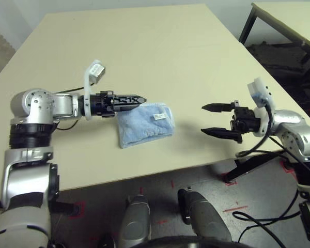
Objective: Fold the towel and set it aside.
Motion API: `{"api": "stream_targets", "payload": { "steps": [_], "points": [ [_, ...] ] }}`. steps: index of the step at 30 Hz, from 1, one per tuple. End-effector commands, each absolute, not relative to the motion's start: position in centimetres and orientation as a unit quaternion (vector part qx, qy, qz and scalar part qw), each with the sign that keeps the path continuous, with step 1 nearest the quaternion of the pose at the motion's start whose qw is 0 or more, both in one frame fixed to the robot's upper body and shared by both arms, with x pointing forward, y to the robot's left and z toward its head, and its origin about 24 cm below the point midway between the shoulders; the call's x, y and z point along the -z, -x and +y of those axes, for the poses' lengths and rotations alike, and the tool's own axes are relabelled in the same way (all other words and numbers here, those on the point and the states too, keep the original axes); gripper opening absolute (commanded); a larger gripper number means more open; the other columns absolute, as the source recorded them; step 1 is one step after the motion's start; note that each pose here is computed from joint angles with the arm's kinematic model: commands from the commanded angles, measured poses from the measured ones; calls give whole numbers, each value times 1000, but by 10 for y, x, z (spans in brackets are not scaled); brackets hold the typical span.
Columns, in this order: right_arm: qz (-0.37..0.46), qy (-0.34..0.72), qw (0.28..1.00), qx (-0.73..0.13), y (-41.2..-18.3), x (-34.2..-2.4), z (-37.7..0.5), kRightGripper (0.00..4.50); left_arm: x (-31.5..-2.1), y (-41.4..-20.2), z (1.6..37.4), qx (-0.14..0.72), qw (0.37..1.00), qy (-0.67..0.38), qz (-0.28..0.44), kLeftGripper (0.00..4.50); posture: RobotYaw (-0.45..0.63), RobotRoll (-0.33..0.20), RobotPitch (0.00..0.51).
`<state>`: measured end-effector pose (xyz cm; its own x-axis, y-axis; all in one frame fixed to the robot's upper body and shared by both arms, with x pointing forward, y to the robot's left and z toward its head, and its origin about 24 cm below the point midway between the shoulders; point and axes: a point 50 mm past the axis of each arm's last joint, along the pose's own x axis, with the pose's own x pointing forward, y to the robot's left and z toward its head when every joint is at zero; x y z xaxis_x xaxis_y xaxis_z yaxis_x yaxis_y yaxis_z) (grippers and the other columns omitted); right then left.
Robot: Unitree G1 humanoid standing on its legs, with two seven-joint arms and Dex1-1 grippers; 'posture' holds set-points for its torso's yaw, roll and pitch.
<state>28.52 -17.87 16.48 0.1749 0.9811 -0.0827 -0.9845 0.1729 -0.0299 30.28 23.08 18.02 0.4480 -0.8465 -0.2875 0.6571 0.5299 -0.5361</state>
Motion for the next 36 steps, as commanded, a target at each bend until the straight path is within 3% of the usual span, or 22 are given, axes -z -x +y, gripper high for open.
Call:
{"api": "stream_targets", "payload": {
  "steps": [1, 8, 11, 17, 22, 36],
  "points": [
    [7, 27, 761, -648, -291, -170, -170, 2488, -182, -305, 235, 475, 852, 88, 203, 4500, 4, 0, 146],
    [-21, 6, 746, -666, -304, -175, -133, 30, -186, -307, 238, 508, 857, -27, 83, 4500, 19, 0, 145],
    [-16, -7, 724, -690, -303, -171, -116, 0, -177, -304, 241, 531, 839, -101, 63, 3947, 29, 0, 146],
    [13, 17, 677, -736, -300, -158, -91, 0, -164, -306, 233, 591, 794, -137, 31, 1862, 25, 0, 152],
    [25, 34, 689, -723, -312, -153, -80, 0, -161, -300, 221, 644, 751, -147, 2, 130, 17, 0, 156],
    [51, 45, 686, -724, -324, -133, -54, 0, -132, -281, 222, 660, 734, -161, 23, 43, 35, 0, 163]
  ]
}}
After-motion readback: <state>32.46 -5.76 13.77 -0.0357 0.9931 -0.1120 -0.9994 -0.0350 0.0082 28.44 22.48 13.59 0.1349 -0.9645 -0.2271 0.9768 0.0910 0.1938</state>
